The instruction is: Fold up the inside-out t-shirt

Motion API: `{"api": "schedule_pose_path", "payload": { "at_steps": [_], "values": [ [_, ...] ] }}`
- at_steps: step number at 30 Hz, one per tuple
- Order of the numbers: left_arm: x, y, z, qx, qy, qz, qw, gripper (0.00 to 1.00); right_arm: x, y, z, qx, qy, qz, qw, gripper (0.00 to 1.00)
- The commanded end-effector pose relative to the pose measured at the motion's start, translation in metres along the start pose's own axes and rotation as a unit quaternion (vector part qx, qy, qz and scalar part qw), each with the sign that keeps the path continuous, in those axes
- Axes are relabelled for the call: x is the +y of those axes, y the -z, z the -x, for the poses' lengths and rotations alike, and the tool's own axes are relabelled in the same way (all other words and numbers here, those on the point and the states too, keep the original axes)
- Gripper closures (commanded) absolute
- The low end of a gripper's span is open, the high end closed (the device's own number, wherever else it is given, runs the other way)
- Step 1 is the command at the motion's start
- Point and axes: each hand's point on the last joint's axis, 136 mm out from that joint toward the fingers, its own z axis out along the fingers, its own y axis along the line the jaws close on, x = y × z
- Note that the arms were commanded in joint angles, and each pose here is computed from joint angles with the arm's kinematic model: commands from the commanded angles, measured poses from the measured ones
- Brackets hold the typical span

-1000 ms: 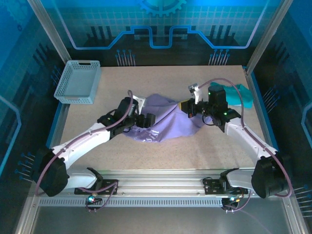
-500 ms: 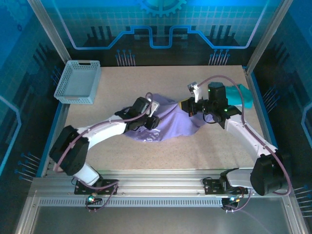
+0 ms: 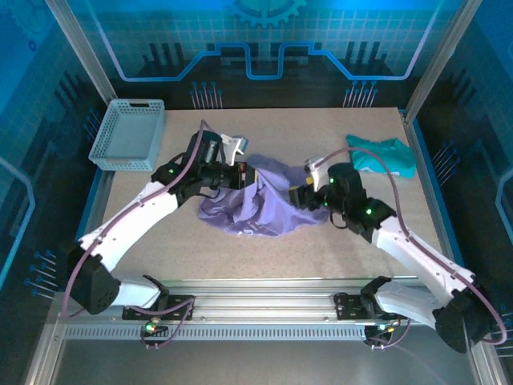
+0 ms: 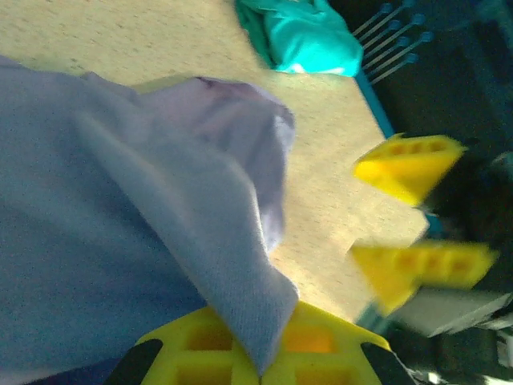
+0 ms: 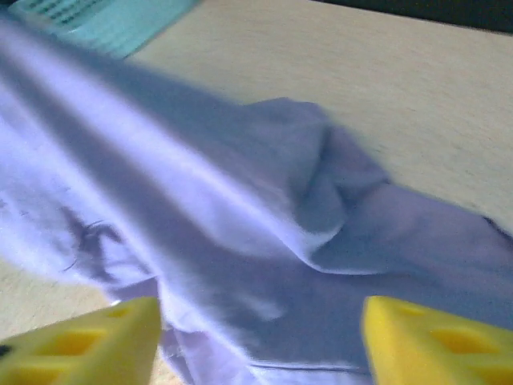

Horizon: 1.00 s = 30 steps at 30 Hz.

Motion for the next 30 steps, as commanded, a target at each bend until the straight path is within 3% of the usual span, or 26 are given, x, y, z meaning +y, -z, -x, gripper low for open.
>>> {"api": "schedule_pose_path", "payload": {
  "at_steps": [1, 4, 8, 11, 15, 17, 19, 22, 25, 28, 30],
  "values": [
    [-0.021, 0.015, -0.01, 0.033, 0.034, -0.037, 0.998, 1.0, 0.041, -0.007, -0.008, -0.02, 0.019, 0.055, 0.998, 0.2],
    [-0.028, 0.023, -0.009, 0.03, 0.031, -0.046, 0.998, 1.0, 0.054, -0.024, -0.016, -0.021, 0.033, 0.048, 0.998, 0.18],
    [-0.036, 0.033, -0.012, 0.027, 0.014, -0.058, 0.998, 1.0, 0.036, -0.052, 0.006, -0.048, 0.038, -0.006, 0.998, 0.18],
    [-0.035, 0.041, -0.012, 0.018, 0.008, -0.056, 0.998, 1.0, 0.039, -0.074, 0.025, -0.058, 0.023, 0.04, 0.997, 0.22],
    [-0.012, 0.058, 0.008, -0.039, 0.027, -0.008, 0.999, 1.0, 0.053, -0.088, 0.012, -0.012, 0.027, 0.115, 0.993, 0.78],
    [0.02, 0.069, 0.022, -0.087, 0.042, 0.056, 0.994, 1.0, 0.07, -0.064, 0.021, -0.021, 0.034, 0.21, 0.977, 0.96],
    [0.056, 0.073, 0.035, -0.13, 0.037, 0.143, 0.98, 1.0, 0.091, -0.032, 0.026, -0.024, 0.031, 0.331, 0.943, 1.0],
    [0.104, 0.067, 0.049, -0.15, 0.022, 0.259, 0.954, 0.9, 0.109, 0.006, 0.047, -0.039, 0.034, 0.431, 0.901, 1.0],
    [0.134, 0.064, 0.054, -0.144, 0.015, 0.336, 0.931, 0.7, 0.106, 0.015, 0.054, -0.038, 0.03, 0.437, 0.898, 1.0],
    [0.121, 0.064, 0.044, -0.141, -0.016, 0.341, 0.929, 0.49, 0.098, 0.014, 0.063, -0.041, 0.021, 0.428, 0.903, 1.0],
    [0.098, 0.062, 0.024, -0.125, -0.04, 0.308, 0.942, 0.4, 0.093, 0.011, 0.066, -0.039, 0.013, 0.424, 0.905, 1.0]
  ]
}}
